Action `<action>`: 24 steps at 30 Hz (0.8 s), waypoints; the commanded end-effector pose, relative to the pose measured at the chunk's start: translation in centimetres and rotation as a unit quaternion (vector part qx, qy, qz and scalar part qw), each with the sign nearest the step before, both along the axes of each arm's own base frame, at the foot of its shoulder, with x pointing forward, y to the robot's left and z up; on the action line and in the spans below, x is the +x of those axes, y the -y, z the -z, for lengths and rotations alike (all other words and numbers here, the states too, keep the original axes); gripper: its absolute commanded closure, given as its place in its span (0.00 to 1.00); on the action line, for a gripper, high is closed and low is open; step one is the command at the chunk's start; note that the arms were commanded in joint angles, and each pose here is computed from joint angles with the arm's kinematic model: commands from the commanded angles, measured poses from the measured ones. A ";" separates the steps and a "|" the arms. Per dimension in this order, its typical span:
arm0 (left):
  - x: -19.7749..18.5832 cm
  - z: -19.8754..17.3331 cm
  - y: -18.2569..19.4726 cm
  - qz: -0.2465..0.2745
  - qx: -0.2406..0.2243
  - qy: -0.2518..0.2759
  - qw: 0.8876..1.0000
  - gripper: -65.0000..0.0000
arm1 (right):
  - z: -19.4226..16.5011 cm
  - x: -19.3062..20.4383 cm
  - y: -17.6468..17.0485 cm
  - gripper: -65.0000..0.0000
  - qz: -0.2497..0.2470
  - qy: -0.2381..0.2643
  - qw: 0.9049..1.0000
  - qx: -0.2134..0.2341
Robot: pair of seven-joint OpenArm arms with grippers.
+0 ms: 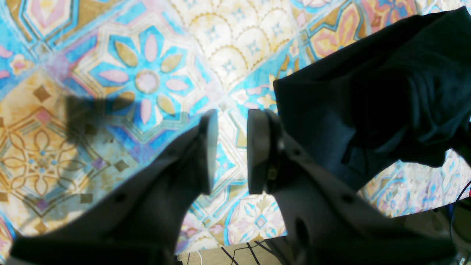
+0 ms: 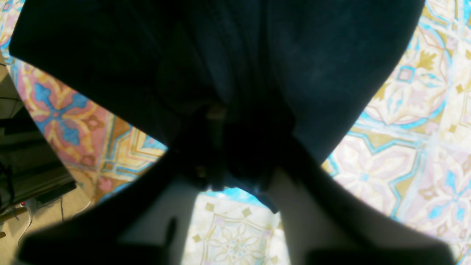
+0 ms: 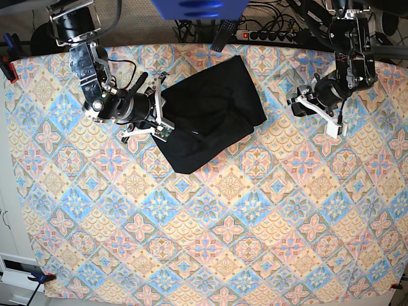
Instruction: Fold the T-shirt properly
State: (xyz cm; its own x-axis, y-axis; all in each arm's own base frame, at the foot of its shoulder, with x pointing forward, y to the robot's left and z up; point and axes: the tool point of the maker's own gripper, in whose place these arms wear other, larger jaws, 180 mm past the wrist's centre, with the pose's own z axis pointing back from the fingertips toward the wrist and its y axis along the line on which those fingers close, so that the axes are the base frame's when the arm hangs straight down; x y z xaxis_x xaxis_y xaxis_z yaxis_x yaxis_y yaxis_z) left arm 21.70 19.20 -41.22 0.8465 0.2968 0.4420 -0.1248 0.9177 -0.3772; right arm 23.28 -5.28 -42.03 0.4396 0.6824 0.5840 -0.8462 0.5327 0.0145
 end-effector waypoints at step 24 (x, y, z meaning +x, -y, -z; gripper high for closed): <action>0.4 -0.7 -0.3 0.002 0.004 0.014 1.000 0.79 | -6.8 -3.0 -10.6 0.92 -0.197 0.078 0.976 0.054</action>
State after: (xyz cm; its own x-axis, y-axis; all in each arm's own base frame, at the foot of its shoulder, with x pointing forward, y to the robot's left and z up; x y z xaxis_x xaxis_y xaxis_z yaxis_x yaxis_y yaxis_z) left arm 21.38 19.22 -41.39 0.8497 0.2965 0.4359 -0.1276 0.9180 -0.3756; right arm 19.98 4.61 -36.39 0.0733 0.7427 0.6656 -0.9815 0.1722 -0.0841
